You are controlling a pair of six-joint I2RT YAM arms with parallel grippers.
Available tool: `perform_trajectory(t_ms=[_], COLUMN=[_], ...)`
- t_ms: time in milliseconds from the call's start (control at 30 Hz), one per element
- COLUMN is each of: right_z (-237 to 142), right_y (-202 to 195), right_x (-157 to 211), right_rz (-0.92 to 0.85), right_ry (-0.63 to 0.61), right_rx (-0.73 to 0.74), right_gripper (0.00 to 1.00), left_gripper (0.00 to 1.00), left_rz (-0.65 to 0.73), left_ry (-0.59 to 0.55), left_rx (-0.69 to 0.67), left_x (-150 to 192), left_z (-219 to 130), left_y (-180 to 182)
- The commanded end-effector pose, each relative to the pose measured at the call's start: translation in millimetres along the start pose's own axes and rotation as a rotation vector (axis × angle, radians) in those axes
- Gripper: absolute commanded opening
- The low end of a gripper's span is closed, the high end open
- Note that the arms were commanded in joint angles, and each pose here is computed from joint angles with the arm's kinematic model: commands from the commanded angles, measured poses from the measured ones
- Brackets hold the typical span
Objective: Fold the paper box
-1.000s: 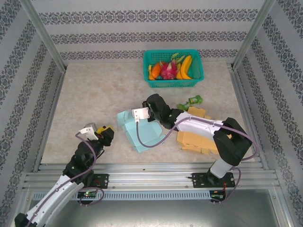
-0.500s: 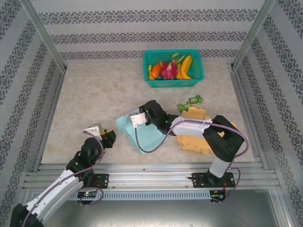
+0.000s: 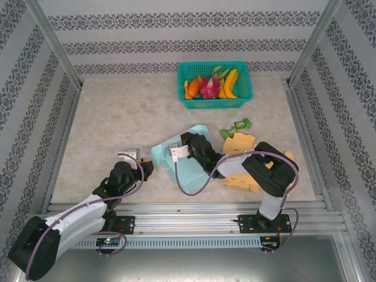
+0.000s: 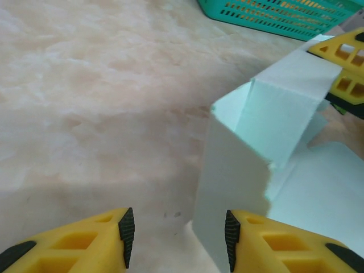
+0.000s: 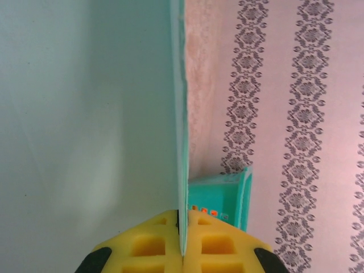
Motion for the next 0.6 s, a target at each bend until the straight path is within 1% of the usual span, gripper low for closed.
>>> perform_trajectory(t_ms=[0,167,267,433,567], right_z=[1,-6,-7,-1,-1], right_y=[-13,-18,-9,12,21], right_x=[9,10,9,11,13], right_rz=[0.030,0.049,0.026,-0.032,-0.042], right_ry=[0.053,0.040,0.029,0.051,0.055], right_rx=[0.095,0.119,0.089,0.047,0.051], right_gripper=[0.00,0.00,0.00,0.00,0.00], left_gripper=[0.48,0.48,0.46,0.46,0.43], left_rz=[0.050,0.088,0.111,0.139,0.149], left_ry=[-0.050,-0.030,-0.027,-0.029,0.005], left_rx=[0.094,0.066,0.039,0.002,0.018], left_x=[-17,-20,-21,-21,-14], left_z=[5,19,26,34,43], left_y=[-23,-25,-24,-20,-20])
Point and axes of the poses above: each hand's point on the last joint's axis, 136 mm out from that joint toward the fingers, its own z axis out along the fingers, its own y axis along the line the jaws close on, x = y × z, the point moved 5 cm from there along -z, back along the fingers, and after that the axes turned 12 degrees about -z, right-handed, at the moved point
